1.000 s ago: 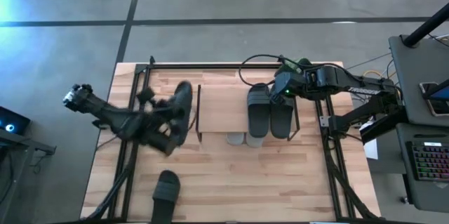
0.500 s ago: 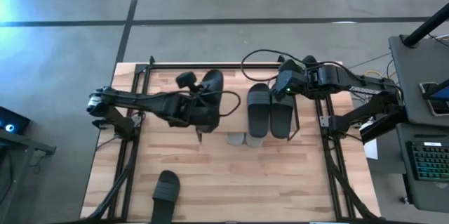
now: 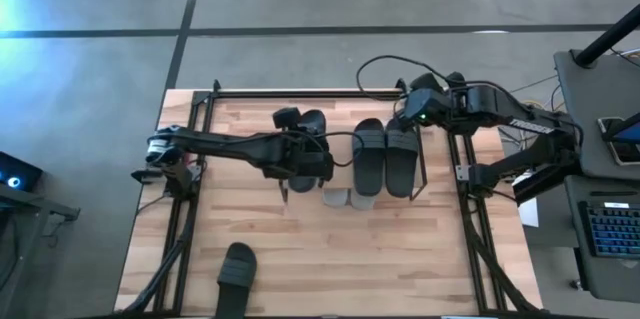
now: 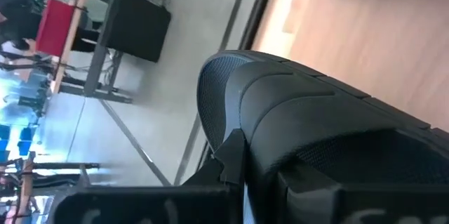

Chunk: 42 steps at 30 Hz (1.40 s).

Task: Pick and place slides into the shelf
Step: Put the black slipper on the shelf

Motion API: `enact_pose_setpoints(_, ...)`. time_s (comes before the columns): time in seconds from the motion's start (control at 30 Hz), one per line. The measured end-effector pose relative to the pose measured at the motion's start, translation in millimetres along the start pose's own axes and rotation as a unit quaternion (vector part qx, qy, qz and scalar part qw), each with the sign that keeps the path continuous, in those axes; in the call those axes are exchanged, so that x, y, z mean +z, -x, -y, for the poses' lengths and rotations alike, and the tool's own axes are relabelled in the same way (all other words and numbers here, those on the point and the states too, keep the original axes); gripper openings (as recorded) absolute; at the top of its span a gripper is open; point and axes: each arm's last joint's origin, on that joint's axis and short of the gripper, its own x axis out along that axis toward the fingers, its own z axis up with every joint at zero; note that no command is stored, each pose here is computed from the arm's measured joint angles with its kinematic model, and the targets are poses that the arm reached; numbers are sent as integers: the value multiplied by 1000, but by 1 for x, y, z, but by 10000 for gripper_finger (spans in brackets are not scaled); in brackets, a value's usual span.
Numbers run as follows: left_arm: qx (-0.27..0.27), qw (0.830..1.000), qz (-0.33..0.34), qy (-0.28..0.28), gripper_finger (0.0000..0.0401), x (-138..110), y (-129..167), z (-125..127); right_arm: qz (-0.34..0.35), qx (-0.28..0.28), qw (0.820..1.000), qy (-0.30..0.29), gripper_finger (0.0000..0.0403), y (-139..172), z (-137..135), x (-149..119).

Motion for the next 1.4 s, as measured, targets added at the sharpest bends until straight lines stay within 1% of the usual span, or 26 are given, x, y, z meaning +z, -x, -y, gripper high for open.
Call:
enact_pose_setpoints(0.1,1,1000,-18,-15,0,-2,-4,0,6,-2,1000,-4,68,3,4,0)
enact_pose_setpoints(0.37,-4,999,-35,-18,0,-3,-13,-1,11,-12,1000,-13,68,3,10,0)
enact_pose_setpoints(0.8,-28,998,-54,-35,0,-4,-22,13,8,-16,1000,-14,68,2,12,1)
enact_pose_setpoints(1.13,-26,996,-67,-48,0,-8,-23,14,8,-15,1000,-13,68,2,11,1)
enact_pose_setpoints(1.4,-27,996,-66,-47,4,-8,-23,15,8,-15,1000,-13,68,2,11,1)
